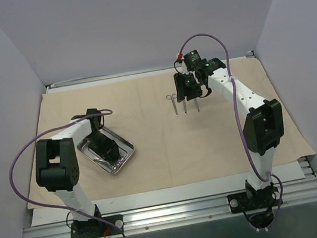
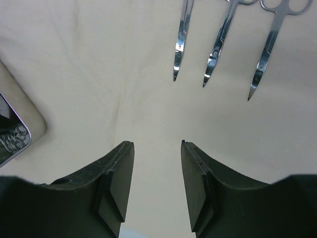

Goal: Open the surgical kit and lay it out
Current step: Pick up the medical item from the container.

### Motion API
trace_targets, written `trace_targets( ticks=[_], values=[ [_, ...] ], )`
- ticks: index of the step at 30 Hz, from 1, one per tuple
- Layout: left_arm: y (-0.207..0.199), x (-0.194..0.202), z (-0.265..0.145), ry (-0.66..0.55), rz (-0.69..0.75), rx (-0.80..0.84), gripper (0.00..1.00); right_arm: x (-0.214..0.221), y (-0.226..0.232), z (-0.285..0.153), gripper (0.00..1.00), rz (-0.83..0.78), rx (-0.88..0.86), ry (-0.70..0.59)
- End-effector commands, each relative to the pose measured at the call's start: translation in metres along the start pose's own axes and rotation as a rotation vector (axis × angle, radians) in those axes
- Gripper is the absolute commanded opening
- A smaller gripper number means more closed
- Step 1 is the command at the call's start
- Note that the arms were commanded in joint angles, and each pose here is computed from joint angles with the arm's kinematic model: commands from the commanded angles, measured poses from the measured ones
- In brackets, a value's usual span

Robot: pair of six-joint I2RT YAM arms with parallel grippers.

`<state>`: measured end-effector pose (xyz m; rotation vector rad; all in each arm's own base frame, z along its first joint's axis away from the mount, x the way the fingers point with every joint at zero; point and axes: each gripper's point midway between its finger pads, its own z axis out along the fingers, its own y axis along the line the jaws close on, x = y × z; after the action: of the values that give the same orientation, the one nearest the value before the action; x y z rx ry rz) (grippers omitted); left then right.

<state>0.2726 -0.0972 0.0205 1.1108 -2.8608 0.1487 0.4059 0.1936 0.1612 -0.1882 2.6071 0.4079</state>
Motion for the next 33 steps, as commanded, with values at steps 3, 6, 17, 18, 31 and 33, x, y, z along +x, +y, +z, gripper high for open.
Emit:
trace_targets(
  ticks=[3, 6, 17, 18, 31, 33],
  values=[
    [-0.004, -0.01, 0.009, -0.027, 0.03, -0.021, 0.43, -0.013, 0.01, -0.026, 0.43, -0.002, -0.02, -0.064],
    [-0.002, -0.01, 0.02, -0.008, 0.041, -0.042, 0.4, -0.013, 0.01, -0.026, 0.43, 0.0, -0.019, -0.066],
    [-0.027, -0.054, 0.002, -0.144, 0.192, -0.045, 0.27, -0.014, 0.015, -0.029, 0.43, -0.005, -0.02, -0.069],
    [-0.032, -0.056, -0.001, -0.156, 0.203, -0.039, 0.24, -0.014, 0.016, -0.028, 0.43, -0.004, -0.02, -0.066],
    [-0.022, -0.057, -0.057, -0.271, 0.257, -0.084, 0.43, -0.012, 0.024, -0.022, 0.43, -0.001, -0.038, -0.067],
    [-0.025, -0.058, -0.07, -0.292, 0.254, -0.068, 0.45, -0.012, 0.025, -0.021, 0.43, -0.002, -0.04, -0.067]
  ],
)
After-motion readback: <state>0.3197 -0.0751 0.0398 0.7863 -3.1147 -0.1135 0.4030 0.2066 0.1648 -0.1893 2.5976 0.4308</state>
